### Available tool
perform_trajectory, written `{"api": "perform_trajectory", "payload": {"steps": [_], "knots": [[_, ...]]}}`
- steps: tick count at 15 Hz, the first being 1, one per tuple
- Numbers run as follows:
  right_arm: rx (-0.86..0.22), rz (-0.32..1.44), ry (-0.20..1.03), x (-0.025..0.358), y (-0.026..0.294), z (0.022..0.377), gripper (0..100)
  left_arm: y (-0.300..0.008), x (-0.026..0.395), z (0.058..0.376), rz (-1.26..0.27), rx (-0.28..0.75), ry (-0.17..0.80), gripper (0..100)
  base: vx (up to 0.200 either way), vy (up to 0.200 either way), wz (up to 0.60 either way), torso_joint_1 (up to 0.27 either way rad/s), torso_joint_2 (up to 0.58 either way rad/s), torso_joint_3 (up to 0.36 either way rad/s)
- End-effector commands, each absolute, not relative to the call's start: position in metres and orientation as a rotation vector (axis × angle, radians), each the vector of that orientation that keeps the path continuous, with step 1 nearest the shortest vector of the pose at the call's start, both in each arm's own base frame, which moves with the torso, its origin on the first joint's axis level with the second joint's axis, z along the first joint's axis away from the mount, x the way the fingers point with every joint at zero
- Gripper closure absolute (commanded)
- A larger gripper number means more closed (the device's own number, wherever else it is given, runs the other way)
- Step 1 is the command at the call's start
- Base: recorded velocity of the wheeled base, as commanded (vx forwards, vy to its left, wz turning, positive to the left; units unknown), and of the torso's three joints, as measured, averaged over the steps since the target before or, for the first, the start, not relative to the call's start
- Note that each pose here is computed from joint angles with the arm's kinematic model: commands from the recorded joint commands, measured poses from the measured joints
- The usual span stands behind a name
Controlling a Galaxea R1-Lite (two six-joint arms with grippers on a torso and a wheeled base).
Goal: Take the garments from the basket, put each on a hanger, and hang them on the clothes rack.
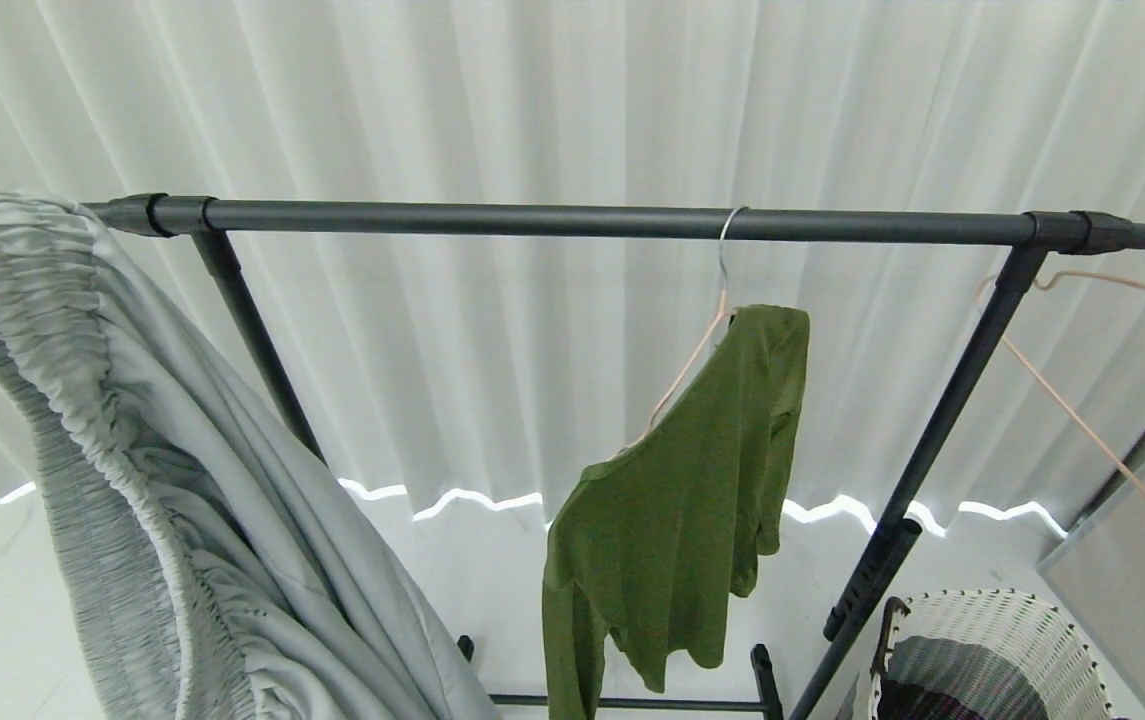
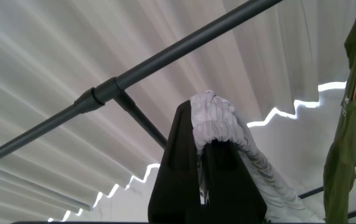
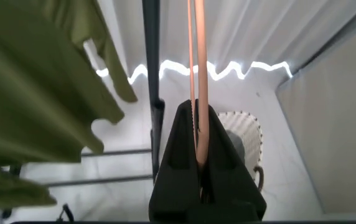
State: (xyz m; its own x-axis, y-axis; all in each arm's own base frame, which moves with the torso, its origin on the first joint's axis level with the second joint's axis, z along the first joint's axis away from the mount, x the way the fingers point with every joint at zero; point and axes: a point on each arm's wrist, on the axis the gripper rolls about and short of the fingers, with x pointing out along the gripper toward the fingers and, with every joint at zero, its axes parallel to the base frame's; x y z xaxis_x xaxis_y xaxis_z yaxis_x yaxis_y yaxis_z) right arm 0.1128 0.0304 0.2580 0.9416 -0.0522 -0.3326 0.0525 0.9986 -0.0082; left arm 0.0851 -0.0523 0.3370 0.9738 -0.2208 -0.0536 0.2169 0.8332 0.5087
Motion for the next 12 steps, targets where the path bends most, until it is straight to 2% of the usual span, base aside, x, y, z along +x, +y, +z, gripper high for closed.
{"api": "perform_trajectory", "payload": {"steps": [1, 2, 12], "knots": [[0.013, -0.050, 0.306, 0.100, 0.026, 0.261, 100, -0.052, 0.085, 0.338, -0.232, 0.539, -0.009, 100, 0.000, 0.000, 0.00, 0.000, 0.00, 0.000], [0.014, -0.050, 0.303, 0.099, 0.026, 0.261, 100, -0.052, 0.086, 0.337, -0.231, 0.540, -0.006, 100, 0.000, 0.000, 0.00, 0.000, 0.00, 0.000], [-0.009, -0.032, 0.318, 0.089, 0.023, 0.248, 100, -0.054, 0.087, 0.334, -0.233, 0.580, 0.000, 100, -0.200, 0.000, 0.00, -0.001, 0.00, 0.004]]}}
